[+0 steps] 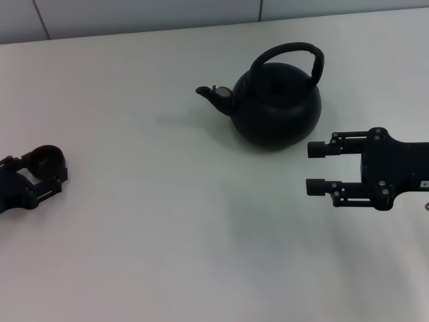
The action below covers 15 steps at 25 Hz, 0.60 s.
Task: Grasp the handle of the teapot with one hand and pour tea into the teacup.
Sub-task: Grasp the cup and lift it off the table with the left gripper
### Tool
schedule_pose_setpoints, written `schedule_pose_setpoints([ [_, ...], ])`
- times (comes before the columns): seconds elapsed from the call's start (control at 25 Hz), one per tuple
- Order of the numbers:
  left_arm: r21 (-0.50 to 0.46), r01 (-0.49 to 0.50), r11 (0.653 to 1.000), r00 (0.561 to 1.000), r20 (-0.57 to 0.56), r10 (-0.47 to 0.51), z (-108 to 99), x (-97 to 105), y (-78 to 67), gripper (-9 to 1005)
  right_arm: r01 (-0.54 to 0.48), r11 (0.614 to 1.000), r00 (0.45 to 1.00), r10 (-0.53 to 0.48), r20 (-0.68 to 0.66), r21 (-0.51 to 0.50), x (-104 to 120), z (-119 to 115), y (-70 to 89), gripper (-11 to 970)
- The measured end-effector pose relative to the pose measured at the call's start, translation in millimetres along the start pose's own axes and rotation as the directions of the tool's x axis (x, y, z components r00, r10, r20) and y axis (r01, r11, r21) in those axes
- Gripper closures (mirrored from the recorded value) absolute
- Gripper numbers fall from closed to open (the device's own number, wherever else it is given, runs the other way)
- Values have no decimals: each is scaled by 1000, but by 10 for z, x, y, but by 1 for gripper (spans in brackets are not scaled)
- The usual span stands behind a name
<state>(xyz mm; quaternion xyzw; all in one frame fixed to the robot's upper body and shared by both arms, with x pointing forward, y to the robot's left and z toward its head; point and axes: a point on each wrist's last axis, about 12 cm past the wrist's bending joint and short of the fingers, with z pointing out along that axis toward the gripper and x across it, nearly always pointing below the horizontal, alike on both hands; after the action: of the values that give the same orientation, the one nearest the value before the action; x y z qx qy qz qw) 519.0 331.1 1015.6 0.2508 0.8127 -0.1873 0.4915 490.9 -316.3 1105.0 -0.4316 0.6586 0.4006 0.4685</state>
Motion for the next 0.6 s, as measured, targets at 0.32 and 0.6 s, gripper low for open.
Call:
schedule_pose_setpoints([
  [0.32, 8, -2, 1000, 1000, -1, 2, 12, -6, -12, 317, 4, 1000, 1000, -4, 11, -3, -19, 7, -2, 338],
  [0.6, 29, -1, 1000, 1000, 14, 0, 17, -38, -29, 316, 0, 1000, 1000, 0, 12, -8, -19, 31, -10, 337],
])
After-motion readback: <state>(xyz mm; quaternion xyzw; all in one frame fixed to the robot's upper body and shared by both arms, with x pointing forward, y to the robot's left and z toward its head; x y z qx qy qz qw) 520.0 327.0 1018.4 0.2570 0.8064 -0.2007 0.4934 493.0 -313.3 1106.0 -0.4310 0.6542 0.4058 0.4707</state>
